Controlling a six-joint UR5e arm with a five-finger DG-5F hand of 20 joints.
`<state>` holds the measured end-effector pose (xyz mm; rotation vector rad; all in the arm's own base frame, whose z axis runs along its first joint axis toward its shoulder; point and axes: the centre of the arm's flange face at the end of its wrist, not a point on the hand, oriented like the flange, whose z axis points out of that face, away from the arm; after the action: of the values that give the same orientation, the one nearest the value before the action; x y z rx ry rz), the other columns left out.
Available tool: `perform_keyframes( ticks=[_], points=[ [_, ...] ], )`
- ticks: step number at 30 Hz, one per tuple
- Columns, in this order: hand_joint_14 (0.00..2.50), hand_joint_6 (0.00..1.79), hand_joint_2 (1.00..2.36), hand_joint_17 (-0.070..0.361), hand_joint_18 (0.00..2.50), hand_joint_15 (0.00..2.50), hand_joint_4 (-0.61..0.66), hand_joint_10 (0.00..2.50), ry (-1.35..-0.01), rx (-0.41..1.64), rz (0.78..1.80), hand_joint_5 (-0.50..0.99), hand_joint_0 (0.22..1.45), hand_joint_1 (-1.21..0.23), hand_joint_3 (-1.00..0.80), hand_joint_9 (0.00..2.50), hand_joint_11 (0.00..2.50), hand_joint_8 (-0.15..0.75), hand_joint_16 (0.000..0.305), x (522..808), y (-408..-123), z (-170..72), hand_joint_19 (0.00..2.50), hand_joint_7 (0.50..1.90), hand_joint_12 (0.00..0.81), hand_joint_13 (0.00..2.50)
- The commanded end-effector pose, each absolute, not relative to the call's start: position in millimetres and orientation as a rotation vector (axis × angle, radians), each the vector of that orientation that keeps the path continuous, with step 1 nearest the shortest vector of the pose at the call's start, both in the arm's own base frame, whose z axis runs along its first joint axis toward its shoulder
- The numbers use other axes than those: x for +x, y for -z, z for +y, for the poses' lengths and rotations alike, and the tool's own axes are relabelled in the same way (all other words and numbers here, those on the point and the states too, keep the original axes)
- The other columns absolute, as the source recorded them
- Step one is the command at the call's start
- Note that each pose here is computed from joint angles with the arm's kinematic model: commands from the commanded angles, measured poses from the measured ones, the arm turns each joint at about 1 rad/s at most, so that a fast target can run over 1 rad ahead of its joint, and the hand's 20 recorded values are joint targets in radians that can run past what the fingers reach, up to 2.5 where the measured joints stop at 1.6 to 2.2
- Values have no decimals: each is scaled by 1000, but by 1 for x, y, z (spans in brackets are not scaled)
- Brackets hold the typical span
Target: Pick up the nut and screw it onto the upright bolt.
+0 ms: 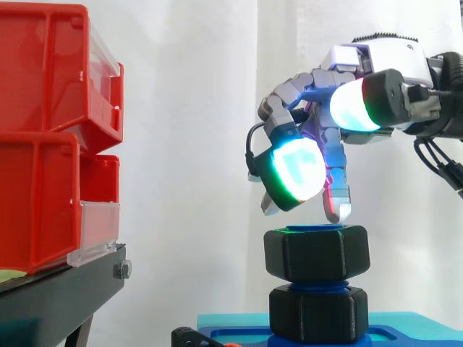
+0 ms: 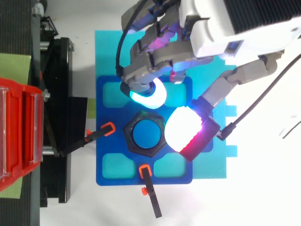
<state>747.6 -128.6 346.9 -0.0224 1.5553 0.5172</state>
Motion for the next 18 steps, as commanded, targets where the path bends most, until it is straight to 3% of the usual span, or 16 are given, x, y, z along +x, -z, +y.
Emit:
perform_keyframes(
  ticks=[1, 6, 9, 12, 15, 18],
  points=[
    [0, 501, 1000, 24, 499, 0, 80, 0, -517, -23, 1555, 60, 529, -310, -500, 1407, 69, 220, 11, 748, -360, -135, 0, 1379, 174, 820],
    [0, 503, 1000, 52, 242, 0, 216, 0, -522, -41, 1540, -50, 513, -282, -500, 1075, 0, 214, 23, 749, -377, -138, 0, 870, 232, 563],
    [0, 502, 1000, 68, 69, 0, 197, 0, -509, -60, 1528, -112, 495, -242, -500, 799, 0, 222, 30, 750, -383, -138, 0, 739, 279, 378],
    [0, 502, 1000, 80, 0, 0, 180, 0, -512, -66, 1528, -162, 483, -197, -500, 595, 0, 227, 36, 752, -371, -128, 0, 664, 310, 247],
    [0, 501, 1000, 86, 0, 0, 169, 0, -519, -48, 1510, -181, 482, -148, -500, 507, 0, 225, 38, 754, -337, -109, 0, 619, 310, 184],
    [0, 501, 1000, 87, 0, 0, 193, 0, -548, -29, 1495, -195, 486, -90, -500, 427, 0, 228, 39, 756, -330, -101, 0, 573, 309, 134]
  ],
)
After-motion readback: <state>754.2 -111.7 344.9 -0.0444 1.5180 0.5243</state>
